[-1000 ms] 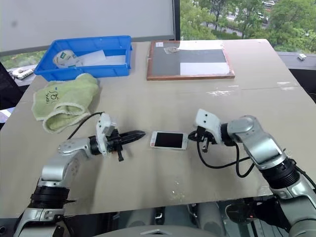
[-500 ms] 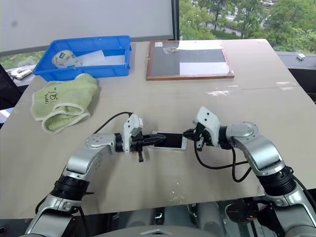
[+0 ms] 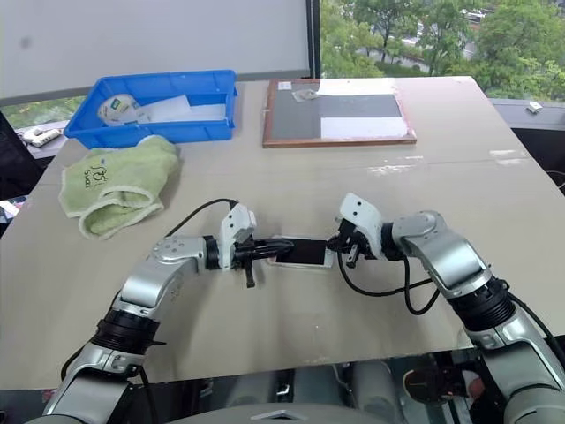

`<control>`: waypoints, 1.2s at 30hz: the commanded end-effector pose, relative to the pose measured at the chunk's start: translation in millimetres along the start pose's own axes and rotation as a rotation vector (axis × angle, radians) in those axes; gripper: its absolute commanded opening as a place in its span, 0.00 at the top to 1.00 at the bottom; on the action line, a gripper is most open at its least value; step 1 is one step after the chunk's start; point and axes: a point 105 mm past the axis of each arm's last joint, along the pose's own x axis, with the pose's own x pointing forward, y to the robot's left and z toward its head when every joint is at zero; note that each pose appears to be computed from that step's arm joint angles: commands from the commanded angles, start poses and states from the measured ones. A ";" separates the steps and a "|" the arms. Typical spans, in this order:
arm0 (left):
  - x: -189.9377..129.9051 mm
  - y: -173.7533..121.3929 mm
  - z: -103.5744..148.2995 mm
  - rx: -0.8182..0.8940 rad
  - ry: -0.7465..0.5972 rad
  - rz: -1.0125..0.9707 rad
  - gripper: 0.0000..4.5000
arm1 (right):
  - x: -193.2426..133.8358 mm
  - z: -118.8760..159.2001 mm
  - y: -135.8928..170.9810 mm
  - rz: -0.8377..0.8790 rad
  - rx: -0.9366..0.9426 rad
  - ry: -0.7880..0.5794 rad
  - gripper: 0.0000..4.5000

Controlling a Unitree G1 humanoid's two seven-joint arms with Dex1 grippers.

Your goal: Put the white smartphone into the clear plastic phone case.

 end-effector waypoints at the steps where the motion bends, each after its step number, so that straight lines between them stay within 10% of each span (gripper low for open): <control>1: -1.7 -3.0 -5.1 0.003 0.018 0.013 0.98 | 29.3 -74.0 23.0 0.112 0.196 0.267 1.00; 36: -0.6 -5.0 -11.9 -0.022 0.019 0.036 0.98 | 41.6 -150.9 29.4 0.056 0.620 0.410 1.00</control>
